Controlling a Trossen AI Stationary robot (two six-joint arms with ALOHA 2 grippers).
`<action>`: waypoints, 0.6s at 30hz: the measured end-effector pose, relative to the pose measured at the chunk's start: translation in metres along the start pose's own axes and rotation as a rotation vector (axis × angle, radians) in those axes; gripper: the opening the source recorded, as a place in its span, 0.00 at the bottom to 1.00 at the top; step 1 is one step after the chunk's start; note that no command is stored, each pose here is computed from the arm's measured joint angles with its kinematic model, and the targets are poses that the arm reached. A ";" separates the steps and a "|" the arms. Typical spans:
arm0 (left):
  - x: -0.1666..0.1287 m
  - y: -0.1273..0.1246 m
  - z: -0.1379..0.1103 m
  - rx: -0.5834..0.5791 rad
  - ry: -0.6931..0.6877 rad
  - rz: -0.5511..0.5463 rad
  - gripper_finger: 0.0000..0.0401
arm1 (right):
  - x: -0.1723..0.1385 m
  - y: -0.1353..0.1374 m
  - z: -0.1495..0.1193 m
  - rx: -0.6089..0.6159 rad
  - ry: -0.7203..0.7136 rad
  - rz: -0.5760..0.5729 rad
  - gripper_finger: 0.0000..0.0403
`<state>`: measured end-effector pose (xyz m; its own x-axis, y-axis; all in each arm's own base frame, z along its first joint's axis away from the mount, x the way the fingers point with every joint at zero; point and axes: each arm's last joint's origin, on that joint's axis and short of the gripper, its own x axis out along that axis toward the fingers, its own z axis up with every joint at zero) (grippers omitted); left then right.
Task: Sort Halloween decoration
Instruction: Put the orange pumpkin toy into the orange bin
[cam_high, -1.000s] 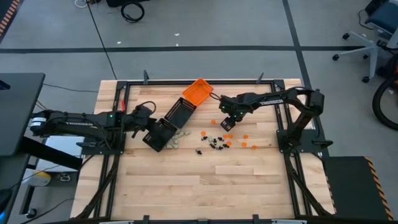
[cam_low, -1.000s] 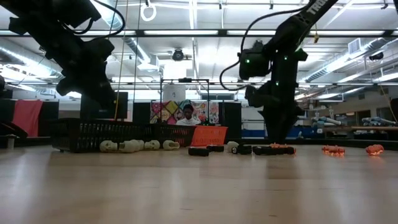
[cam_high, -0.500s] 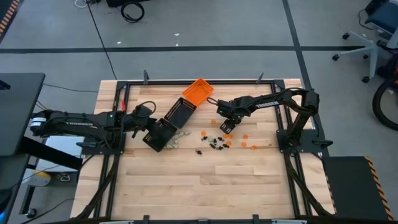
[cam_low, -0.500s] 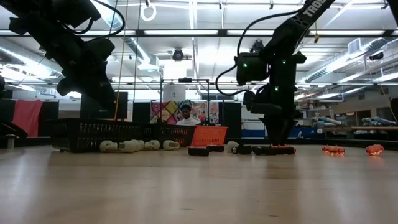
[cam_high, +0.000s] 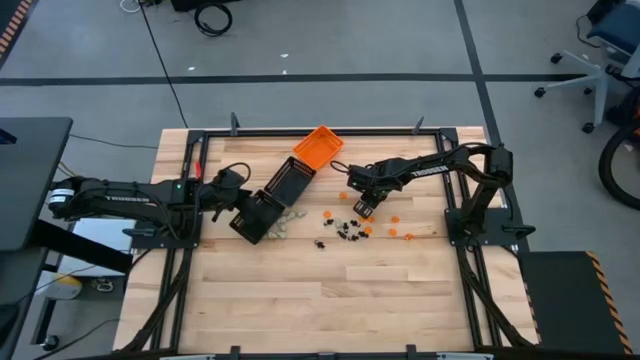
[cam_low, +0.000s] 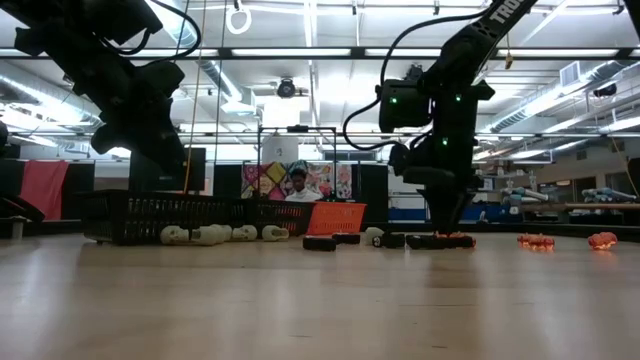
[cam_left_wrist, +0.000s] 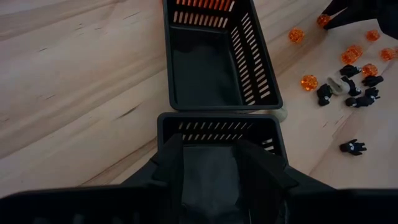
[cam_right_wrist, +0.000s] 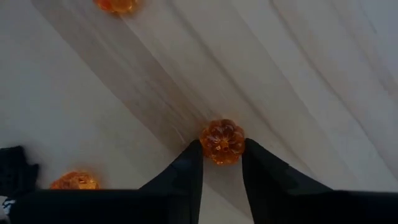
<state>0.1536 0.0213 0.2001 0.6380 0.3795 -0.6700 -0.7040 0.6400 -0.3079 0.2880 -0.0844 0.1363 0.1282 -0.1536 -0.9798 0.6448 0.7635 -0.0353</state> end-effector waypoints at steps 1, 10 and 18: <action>0.000 0.000 0.000 0.000 0.000 0.000 0.31 | 0.000 0.000 0.000 0.000 -0.001 0.002 0.25; 0.000 0.000 0.000 0.009 0.000 0.001 0.31 | -0.007 0.003 0.004 -0.005 -0.036 0.117 0.24; 0.000 0.000 0.000 0.051 0.000 0.000 0.31 | -0.035 0.011 0.021 -0.029 -0.272 0.290 0.23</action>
<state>0.1536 0.0213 0.2001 0.6377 0.3797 -0.6702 -0.6875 0.6731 -0.2728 0.3065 -0.0844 0.1742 0.4987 -0.0865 -0.8624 0.5319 0.8161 0.2257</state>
